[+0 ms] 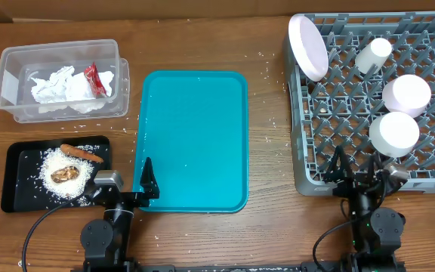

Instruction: Sort waste into correct bins and load items into the dishwasher

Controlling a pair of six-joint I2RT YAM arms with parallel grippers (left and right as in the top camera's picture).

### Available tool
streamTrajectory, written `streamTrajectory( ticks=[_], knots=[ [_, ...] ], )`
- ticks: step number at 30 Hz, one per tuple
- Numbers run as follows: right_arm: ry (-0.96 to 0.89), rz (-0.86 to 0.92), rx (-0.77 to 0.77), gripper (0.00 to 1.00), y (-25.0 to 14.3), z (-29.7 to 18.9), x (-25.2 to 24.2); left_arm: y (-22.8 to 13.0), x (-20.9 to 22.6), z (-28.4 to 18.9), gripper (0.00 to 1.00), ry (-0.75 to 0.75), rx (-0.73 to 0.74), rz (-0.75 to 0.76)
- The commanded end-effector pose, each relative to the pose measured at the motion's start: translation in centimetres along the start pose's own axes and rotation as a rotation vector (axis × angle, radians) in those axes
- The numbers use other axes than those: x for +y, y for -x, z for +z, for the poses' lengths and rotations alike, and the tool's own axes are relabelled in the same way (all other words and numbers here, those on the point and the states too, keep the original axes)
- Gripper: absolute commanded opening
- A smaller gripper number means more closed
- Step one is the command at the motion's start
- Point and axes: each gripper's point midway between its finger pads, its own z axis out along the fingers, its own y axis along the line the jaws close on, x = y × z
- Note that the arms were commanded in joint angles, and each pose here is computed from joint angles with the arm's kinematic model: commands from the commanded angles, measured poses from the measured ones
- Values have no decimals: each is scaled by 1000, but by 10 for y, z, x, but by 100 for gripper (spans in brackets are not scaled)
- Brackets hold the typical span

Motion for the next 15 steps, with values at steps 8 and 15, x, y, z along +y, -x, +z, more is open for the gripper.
streamTrajectory(
  ticks=[8, 15],
  knots=[
    [103, -293, -35, 100, 4, -5, 19, 1, 3, 0, 100, 13, -8, 19],
    [120, -324, -46, 100, 5, -6, 24, 1, 3, 0, 100, 13, -8, 19]
  ],
)
